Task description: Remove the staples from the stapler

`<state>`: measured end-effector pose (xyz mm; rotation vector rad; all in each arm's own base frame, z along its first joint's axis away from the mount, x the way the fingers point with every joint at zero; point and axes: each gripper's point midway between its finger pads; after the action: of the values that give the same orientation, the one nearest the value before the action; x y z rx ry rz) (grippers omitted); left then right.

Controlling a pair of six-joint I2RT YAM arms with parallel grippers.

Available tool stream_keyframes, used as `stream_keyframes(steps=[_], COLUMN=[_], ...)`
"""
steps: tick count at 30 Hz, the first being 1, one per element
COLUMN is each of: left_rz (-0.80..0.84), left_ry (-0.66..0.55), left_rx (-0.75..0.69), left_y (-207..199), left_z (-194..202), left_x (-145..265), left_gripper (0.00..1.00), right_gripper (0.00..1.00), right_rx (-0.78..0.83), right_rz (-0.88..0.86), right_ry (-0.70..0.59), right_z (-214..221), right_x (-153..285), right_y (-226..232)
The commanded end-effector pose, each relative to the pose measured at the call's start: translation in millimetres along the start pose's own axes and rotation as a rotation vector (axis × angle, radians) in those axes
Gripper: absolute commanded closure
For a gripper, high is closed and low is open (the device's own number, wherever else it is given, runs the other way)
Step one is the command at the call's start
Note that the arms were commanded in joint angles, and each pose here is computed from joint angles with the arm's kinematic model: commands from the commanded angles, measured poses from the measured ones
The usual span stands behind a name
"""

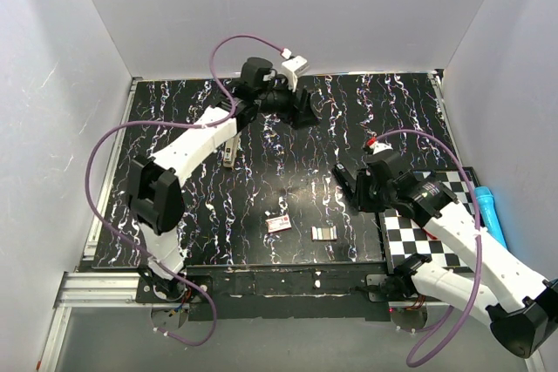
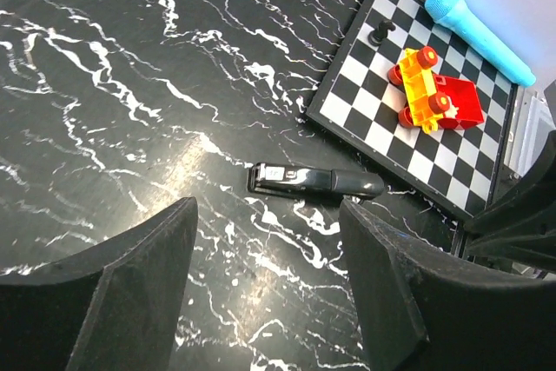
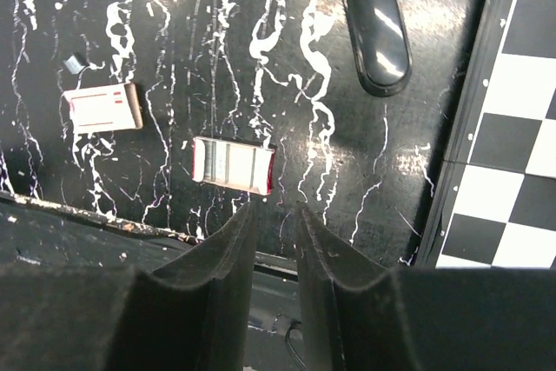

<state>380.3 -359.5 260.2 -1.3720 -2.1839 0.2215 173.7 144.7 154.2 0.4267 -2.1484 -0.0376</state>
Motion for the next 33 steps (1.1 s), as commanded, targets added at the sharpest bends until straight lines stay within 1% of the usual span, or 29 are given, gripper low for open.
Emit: stream_keyframes(steps=[1,3,10,14,19,22,33], left_rz=[0.103,0.129,0.215,0.25,0.28,0.287,0.305], left_ry=[-0.005,0.009,0.052,0.077,0.092,0.117,0.171], left_rx=[-0.011,-0.008,0.027,0.047,0.064,0.081,0.155], left_y=[-21,-26,-37,-41,-40,-37,-25], left_z=[-7,-2,23,38,48,62,96], left_x=[-28,-45,-97,-119,-142,-157,-194], left_gripper=[0.36,0.39,0.43,0.44,0.43,0.43,0.41], right_gripper=[0.71,0.76,0.93,0.98,0.99,0.99,0.99], right_rx=[-0.086,-0.111,-0.193,-0.216,-0.243,-0.265,-0.307], right_rz=[0.05,0.059,0.1,0.123,0.157,0.184,0.183], right_ry=[-0.01,-0.001,0.037,0.075,0.097,0.121,0.142], right_z=[2,5,18,25,24,25,18], right_x=[-6,-13,-37,-53,-68,-77,-96], right_y=[-12,-15,-30,-38,-47,-56,-66])
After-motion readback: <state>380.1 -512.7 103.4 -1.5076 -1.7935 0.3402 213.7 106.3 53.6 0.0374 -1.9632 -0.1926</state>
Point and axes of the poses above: each gripper's point midway between its finger pads, its own x axis back along the fingers, its own y axis along the line the jaws close on, z = x × y, and after that the axes turned 7 degrees about x, right-handed
